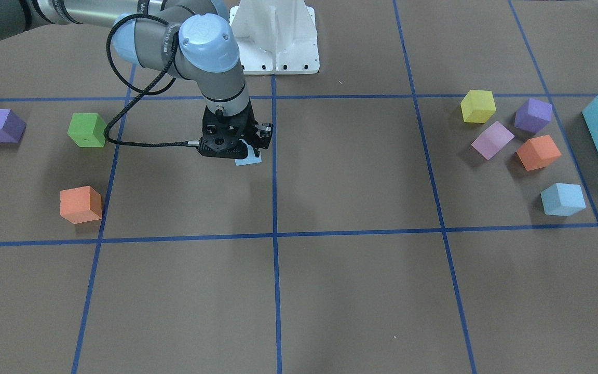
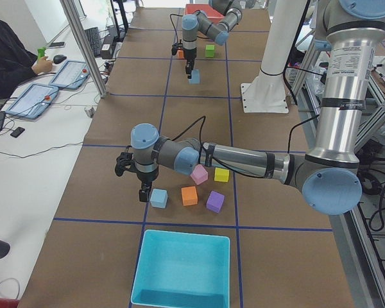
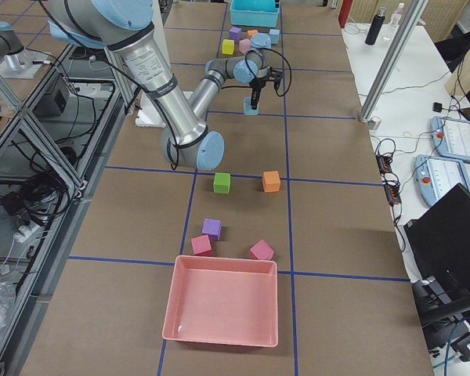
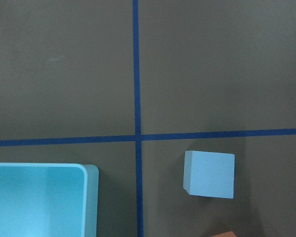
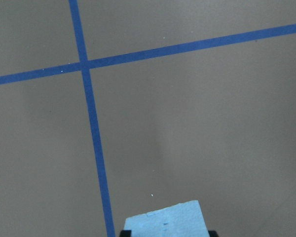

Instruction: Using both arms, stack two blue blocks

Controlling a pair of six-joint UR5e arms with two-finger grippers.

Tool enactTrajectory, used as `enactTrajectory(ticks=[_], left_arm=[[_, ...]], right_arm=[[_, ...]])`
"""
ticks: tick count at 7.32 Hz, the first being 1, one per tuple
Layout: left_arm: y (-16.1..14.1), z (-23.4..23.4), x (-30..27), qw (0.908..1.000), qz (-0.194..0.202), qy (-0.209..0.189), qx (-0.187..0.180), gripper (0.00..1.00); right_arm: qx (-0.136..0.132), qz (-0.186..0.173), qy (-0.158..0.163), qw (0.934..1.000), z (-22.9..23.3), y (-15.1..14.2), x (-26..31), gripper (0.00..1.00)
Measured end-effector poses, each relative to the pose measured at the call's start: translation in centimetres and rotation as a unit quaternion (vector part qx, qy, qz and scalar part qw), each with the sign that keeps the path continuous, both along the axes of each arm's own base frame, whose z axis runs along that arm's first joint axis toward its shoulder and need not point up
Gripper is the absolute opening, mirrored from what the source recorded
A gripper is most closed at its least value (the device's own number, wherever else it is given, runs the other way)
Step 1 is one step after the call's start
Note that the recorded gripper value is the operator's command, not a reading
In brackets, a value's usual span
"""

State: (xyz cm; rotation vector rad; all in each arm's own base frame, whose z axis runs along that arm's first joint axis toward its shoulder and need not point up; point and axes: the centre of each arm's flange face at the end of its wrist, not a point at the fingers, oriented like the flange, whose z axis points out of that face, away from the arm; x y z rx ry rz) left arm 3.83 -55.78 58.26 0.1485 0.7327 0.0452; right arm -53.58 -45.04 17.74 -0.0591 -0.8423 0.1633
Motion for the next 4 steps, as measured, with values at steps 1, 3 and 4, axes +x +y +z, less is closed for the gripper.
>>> enactTrajectory(ticks=[1,3,4], left_arm=[[-1.7,0.6,1.9,1.0,0.005,0.0,-0.001,0.98],[-3.3,1.1,5.7,0.9999,0.012,0.004,-0.01,0.98],[-3.3,1.9,7.3,0.9998,0.012,0.009,-0.011,0.98]], right_arm=[[0.0,0.002,0.001,1.0,-0.7,0.1,-1.1,0.55],[0.0,0.002,0.003,1.0,-1.3,0.0,-2.1,0.55],[0.0,0.001,0.006,1.0,-1.1,0.0,-2.5,0.55]])
